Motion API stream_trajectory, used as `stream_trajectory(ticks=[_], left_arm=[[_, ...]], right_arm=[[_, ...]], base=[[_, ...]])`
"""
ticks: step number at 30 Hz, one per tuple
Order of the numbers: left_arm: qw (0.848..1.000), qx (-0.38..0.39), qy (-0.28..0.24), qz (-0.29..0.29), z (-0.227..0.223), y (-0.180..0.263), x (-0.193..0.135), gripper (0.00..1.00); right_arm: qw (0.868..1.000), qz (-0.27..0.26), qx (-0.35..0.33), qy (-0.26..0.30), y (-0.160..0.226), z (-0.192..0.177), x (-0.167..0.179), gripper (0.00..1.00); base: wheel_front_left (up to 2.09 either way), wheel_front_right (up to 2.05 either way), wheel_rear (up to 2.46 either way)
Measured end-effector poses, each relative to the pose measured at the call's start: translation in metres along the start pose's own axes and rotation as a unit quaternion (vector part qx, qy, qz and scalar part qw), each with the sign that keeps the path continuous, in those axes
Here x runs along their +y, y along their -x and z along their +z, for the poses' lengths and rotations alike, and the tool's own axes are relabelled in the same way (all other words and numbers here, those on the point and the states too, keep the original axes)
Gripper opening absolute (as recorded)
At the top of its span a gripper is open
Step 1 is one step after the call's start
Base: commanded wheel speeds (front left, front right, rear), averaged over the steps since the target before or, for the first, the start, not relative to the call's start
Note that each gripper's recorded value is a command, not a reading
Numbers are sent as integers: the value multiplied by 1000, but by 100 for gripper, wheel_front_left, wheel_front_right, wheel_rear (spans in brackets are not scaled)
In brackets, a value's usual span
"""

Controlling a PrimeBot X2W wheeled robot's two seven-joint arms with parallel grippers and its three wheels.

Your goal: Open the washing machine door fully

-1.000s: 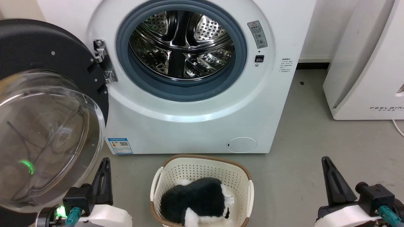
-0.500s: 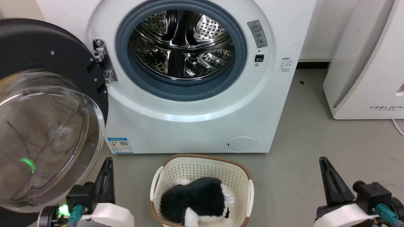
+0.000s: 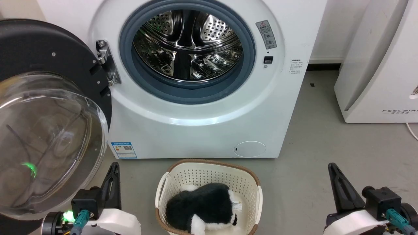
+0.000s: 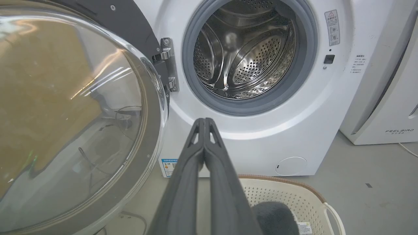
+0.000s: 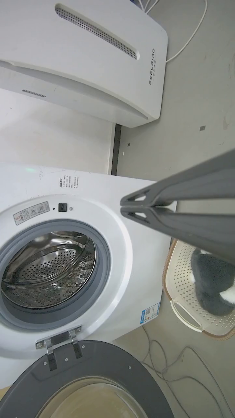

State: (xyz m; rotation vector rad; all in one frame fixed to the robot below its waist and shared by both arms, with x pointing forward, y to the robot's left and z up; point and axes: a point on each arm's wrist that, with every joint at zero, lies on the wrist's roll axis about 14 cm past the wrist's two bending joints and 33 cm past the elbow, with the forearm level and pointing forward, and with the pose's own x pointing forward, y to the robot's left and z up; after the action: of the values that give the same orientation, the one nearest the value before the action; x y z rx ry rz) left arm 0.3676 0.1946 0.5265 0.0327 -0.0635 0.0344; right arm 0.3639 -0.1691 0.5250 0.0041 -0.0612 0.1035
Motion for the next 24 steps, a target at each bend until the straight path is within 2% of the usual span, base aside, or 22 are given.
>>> stream_trajectory(ticks=[24], left_arm=[[1000,12,-4,-9,0,-2,-7,0]], right_arm=[[1000,6,19,8,-2,-3,3,0]], base=[[0,0,0]])
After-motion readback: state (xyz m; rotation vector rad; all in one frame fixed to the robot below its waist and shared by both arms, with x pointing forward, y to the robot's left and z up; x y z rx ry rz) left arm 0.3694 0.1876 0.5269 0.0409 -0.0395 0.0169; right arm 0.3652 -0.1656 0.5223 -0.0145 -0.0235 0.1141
